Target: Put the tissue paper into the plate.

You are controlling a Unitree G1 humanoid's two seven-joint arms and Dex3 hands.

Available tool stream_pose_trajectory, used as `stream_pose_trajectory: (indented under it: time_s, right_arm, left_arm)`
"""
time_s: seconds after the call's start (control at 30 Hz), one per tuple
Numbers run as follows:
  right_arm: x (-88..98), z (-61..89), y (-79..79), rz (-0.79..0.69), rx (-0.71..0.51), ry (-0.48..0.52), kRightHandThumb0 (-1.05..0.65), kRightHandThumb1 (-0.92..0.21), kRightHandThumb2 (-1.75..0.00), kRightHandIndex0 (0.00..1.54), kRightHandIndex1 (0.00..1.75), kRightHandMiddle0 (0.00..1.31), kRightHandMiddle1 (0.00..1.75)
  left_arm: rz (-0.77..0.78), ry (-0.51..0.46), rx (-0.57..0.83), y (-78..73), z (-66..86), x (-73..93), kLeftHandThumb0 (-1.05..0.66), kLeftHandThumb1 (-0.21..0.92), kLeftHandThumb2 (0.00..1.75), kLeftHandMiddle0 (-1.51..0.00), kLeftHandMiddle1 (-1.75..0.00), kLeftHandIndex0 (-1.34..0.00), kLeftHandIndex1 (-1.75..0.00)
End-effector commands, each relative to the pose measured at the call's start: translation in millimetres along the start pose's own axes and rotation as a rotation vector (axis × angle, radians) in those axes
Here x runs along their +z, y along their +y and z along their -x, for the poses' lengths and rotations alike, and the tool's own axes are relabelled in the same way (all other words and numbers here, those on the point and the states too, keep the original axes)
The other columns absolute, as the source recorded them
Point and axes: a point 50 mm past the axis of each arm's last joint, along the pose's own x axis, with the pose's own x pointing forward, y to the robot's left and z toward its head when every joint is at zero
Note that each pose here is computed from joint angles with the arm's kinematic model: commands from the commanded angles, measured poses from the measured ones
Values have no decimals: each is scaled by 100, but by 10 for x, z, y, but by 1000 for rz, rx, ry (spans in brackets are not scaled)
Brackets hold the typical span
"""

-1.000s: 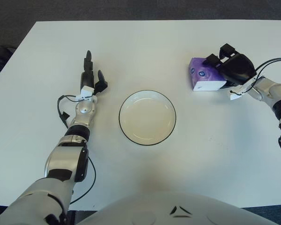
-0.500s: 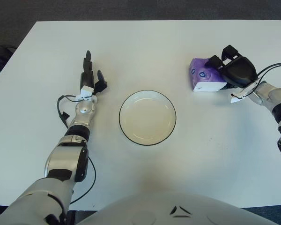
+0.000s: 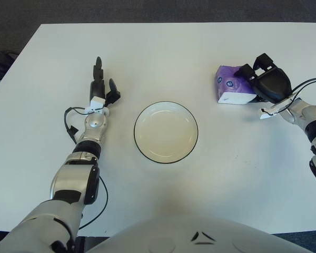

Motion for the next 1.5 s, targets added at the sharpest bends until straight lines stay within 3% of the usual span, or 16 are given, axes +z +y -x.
stream_pose_trajectory:
  time_s: [0.0,0.43,0.8,1.37,1.47]
  right_arm:
    - [63,246,190,-53,75,42,-49,-26,-138,117,175,65,175]
    - [75,212,129,-199,-52,161,-48,-29,-134,119,175,63,175]
    - [167,110,69,-321,-261,296,-48,-30,-133,126,175,62,175]
    - [192,34,26,-402,-355,377,-48,-31,-131,129,175,61,175]
    - [182,25,34,-453,-369,430,-48,-32,-131,129,175,61,175]
  left_arm:
    - [-25,349,-37,-73,845,-702,-90,92,108,-8,-1,0,-14]
    - [-19,352,-33,-78,843,-704,-90,92,108,-9,-1,0,-12]
    - [-21,360,-37,-63,834,-711,-90,92,107,-8,0,0,-11]
    - [-38,367,-41,-38,806,-716,-92,92,106,-8,0,0,-6]
    - [-39,375,-42,-33,810,-724,-92,92,107,-9,-1,0,-7]
